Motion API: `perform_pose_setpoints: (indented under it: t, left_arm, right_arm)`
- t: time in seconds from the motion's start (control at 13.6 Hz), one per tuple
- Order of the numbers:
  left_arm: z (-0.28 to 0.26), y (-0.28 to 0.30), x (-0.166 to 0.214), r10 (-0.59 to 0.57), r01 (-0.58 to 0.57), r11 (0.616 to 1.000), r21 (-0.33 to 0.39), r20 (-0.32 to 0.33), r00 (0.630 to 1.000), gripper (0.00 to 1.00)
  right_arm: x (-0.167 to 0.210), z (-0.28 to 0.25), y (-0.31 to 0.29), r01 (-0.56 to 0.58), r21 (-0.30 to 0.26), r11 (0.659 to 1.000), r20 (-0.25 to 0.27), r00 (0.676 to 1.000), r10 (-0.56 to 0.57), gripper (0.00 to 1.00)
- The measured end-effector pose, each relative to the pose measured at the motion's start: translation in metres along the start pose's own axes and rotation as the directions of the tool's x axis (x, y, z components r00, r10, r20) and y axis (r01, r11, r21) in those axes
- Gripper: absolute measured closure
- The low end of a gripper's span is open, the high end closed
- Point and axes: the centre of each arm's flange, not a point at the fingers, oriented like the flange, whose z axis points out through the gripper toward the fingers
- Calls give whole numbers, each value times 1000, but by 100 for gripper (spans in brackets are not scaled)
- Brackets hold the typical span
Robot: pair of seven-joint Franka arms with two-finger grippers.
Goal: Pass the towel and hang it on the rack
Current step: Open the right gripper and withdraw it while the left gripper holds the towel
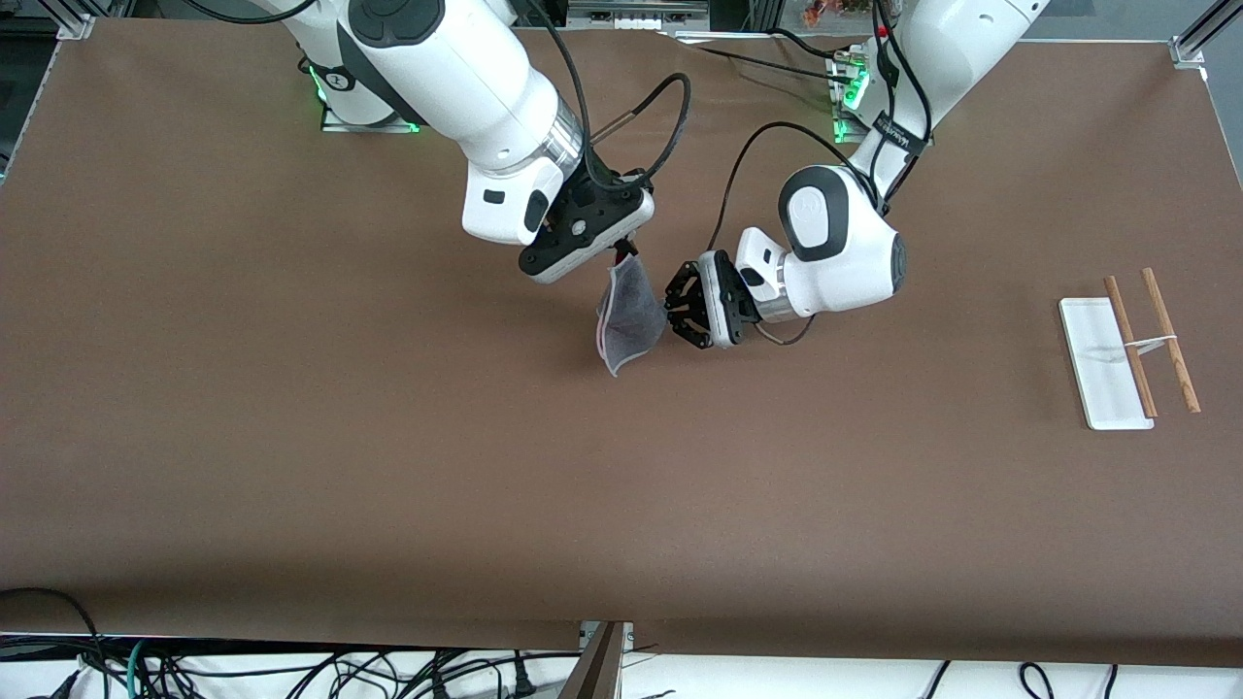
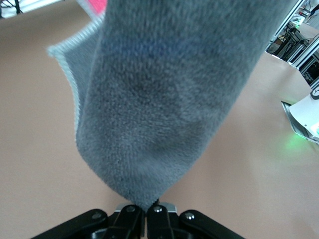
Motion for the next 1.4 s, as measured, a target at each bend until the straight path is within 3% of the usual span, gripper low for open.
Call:
perform_pose_setpoints:
  t: [0.07,0.22,0.52,0.74,0.81,1.11,1.4]
  left_arm:
    - [-7,-1,6,28,-28,1000,10,7,1000,97]
    - [-24,-5,14,72,-72,997,25,21,997,97]
    - [-59,-18,13,111,-110,993,-36,39,993,97]
    - [-107,-29,30,174,-155,980,-123,165,971,97]
    - [-129,-32,39,190,-159,976,-151,223,956,97]
    - [-217,-49,42,227,-137,962,-236,412,883,97]
    - [-308,-79,-23,148,-25,977,-213,588,795,97]
  right_arm:
    - [1,-1,2,-3,-1,1000,-1,1000,3,85]
    - [2,-2,5,-7,-3,1000,-4,1000,7,80]
    - [3,-9,7,-10,-6,1000,-15,1000,10,38]
    - [7,-15,22,-31,-16,999,-23,999,31,6]
    - [10,-19,36,-50,-25,998,-20,999,50,0]
    - [16,-39,117,-157,-83,984,20,987,159,0]
    - [9,-54,200,-217,-212,953,83,967,239,0]
